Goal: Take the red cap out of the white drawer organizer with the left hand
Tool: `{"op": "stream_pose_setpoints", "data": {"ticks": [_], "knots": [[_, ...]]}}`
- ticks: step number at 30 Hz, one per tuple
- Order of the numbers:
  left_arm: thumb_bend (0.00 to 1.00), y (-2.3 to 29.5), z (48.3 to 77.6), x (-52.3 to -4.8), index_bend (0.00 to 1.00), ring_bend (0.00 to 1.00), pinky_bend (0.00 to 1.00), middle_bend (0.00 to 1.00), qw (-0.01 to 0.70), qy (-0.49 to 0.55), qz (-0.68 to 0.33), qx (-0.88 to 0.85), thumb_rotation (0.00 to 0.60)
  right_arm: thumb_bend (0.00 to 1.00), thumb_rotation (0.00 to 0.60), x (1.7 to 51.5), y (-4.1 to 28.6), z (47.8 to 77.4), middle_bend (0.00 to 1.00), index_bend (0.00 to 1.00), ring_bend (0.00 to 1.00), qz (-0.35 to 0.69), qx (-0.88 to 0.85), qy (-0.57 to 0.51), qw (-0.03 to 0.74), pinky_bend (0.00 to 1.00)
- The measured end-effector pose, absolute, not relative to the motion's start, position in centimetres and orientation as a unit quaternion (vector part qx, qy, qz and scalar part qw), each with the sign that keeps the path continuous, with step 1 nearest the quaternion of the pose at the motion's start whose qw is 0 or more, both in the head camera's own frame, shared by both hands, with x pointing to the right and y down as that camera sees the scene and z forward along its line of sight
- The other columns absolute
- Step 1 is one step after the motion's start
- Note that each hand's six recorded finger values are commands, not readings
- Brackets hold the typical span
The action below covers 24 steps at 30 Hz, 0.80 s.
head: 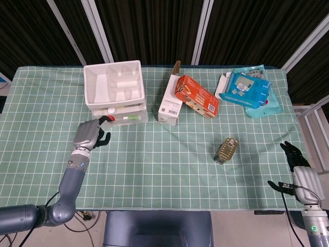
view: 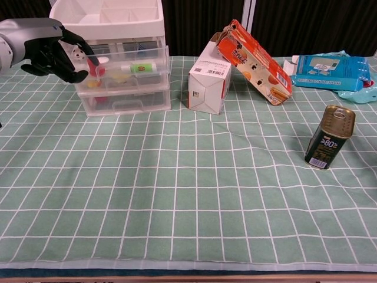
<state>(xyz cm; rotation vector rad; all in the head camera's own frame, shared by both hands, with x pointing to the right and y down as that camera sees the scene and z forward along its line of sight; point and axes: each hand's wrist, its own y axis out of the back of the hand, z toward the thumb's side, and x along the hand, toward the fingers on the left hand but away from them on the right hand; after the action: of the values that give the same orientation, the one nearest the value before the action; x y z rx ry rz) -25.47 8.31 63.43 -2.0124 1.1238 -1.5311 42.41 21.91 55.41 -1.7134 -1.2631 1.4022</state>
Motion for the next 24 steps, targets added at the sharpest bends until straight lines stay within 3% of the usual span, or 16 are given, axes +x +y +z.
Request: {"op": "stream_pose_setpoints", "data": {"ticks": [19, 24], "knots": [[0.45, 10.7, 61.1, -25.6, 0.35, 1.0, 1.0, 1.0, 0.177, 0.374, -0.527, -0.742, 0.6, 0.07, 0.6, 42.4, 21.9, 55.4, 0.0, 0.0, 0.0, 0.526, -0.643, -0.474, 0.293, 0.22], [0.35, 10.5, 60.8, -25.7, 0.32, 1.0, 1.0, 1.0, 0.18, 0.377, -0.524, -0.742, 0.6, 0.07, 0.6, 42.4, 21.9, 55.4, 0.0, 0.0, 0.0, 0.526, -0.643, -0.474, 0.292, 0.22]]}}
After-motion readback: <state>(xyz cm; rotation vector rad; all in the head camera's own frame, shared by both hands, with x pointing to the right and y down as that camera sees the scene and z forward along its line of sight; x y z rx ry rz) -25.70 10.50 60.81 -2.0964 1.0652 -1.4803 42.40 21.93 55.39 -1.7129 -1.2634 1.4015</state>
